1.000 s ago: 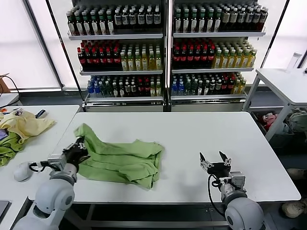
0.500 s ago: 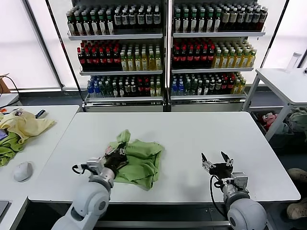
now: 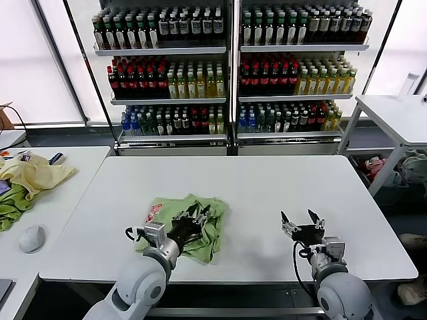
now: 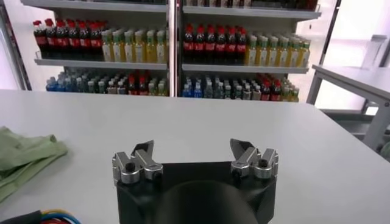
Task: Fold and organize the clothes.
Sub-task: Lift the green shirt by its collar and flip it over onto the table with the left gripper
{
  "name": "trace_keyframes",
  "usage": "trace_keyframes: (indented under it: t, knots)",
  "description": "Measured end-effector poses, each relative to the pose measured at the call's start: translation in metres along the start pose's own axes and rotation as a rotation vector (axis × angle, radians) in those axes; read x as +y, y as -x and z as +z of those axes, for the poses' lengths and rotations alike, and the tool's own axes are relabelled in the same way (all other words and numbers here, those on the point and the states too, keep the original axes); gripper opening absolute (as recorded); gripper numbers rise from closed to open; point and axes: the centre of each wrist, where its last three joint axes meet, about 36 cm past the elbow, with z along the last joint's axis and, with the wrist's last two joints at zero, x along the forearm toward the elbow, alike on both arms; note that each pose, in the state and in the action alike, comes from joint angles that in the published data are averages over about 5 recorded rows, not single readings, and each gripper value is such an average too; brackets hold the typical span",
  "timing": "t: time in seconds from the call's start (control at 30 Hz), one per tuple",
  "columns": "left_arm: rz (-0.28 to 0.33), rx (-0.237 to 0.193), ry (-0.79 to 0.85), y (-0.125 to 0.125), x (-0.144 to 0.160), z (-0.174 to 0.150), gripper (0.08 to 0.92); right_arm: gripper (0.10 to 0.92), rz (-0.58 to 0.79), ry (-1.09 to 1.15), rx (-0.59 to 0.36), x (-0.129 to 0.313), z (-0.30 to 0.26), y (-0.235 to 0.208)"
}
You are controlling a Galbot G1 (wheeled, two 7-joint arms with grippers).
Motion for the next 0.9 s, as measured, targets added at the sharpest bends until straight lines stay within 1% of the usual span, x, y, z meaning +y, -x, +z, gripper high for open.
trace_keyframes:
  t: [0.1, 0.17, 0.27, 0.4, 0.5, 0.6, 0.73, 0.9]
  knots:
    - [0.003, -0.003, -0.021, -0.005, 0.007, -0.004, 0.580, 0.823, -0.001, 0.004, -0.001, 0.000, -0.001, 0.003]
    - [-0.017, -0.011, -0.029, -0.008, 0.016, -0.006, 0.623, 0.823, -0.002, 0.005, -0.003, 0.000, -0.001, 0.004]
    - [-0.074, -0.028, -0.028, -0.010, 0.035, -0.008, 0.709, 0.823, -0.002, 0.007, -0.003, 0.000, -0.001, 0.006]
    - [-0.177, -0.038, -0.009, -0.007, 0.067, -0.006, 0.810, 0.823, -0.003, 0.009, -0.002, 0.001, -0.001, 0.009]
    - [-0.243, -0.020, 0.001, -0.004, 0.089, 0.002, 0.820, 0.823, -0.003, 0.010, -0.002, 0.001, -0.001, 0.009]
    - [-0.282, 0.010, 0.003, -0.002, 0.105, 0.012, 0.822, 0.823, -0.002, 0.010, 0.000, 0.001, 0.000, 0.010]
    - [-0.300, 0.050, -0.003, 0.002, 0.118, 0.025, 0.823, 0.823, 0.002, 0.007, 0.003, 0.000, 0.000, 0.009]
    - [-0.301, 0.096, -0.023, 0.009, 0.130, 0.036, 0.823, 0.823, 0.008, 0.004, 0.001, -0.002, -0.001, 0.007]
